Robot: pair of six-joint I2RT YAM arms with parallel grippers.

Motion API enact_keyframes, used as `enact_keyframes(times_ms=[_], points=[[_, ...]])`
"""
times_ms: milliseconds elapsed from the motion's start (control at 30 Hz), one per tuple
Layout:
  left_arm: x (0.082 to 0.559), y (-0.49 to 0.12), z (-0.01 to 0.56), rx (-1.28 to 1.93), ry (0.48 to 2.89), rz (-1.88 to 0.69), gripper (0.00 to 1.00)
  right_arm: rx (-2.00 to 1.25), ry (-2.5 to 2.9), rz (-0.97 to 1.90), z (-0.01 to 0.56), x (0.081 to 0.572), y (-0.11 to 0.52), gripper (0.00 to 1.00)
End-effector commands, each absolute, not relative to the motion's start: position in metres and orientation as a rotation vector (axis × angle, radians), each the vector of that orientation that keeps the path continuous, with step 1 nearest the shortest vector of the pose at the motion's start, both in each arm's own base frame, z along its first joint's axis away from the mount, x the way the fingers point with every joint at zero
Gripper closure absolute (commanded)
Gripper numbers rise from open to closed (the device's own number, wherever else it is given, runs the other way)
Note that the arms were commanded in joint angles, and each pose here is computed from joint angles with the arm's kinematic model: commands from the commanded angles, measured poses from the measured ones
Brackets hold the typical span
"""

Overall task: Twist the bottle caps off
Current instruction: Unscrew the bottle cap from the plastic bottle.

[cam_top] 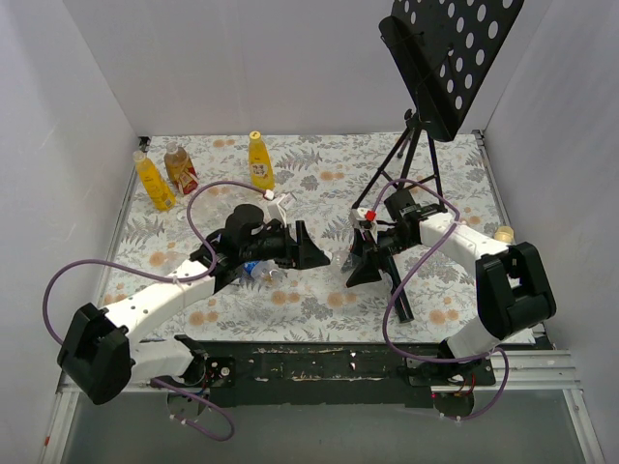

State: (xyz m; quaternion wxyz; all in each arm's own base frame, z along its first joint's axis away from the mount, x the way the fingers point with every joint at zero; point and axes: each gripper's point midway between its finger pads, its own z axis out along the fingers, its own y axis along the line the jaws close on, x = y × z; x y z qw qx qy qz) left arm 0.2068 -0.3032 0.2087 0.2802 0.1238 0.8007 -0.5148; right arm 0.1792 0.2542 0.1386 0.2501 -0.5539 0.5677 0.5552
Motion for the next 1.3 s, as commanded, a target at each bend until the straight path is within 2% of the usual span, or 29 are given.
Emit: enact_keyframes(times_ms=[0, 67, 133, 433, 600, 667, 833, 1067, 1267], points=[[0.213, -0.309, 0.218, 0.35, 2.133, -1.347, 0.39, -1.516, 1.502, 1.517, 0.15, 0.183, 0.26, 0.91], [0.215, -0.31, 0.218, 0.352, 2.134, -1.346, 0.51, -1.517, 1.503, 1.515, 0.149, 0.183, 0.26, 0.9], [0.215, -0.312, 0.221, 0.363, 2.128, -1.351, 0.55, -1.518, 1.502, 1.516, 0.149, 0.183, 0.26, 0.91], [0.213, -0.313, 0.221, 0.384, 2.126, -1.364, 0.53, -1.522, 1.506, 1.513, 0.148, 0.183, 0.26, 0.91], [0.212, -0.314, 0.218, 0.409, 2.128, -1.371, 0.56, -1.523, 1.511, 1.516, 0.148, 0.182, 0.26, 0.91], [0.21, -0.316, 0.22, 0.438, 2.115, -1.382, 0.66, -1.525, 1.514, 1.514, 0.147, 0.182, 0.26, 0.91], [0.204, -0.314, 0.219, 0.613, 2.029, -1.342, 1.0, -1.531, 1.522, 1.512, 0.144, 0.182, 0.26, 0.91], [0.173, -0.296, 0.211, 1.228, 1.647, -1.161, 1.0, -1.565, 1.497, 1.52, 0.143, 0.175, 0.262, 0.91], [0.16, -0.29, 0.208, 1.504, 1.342, -1.056, 1.0, -1.644, 1.417, 1.506, 0.139, 0.161, 0.262, 0.91]])
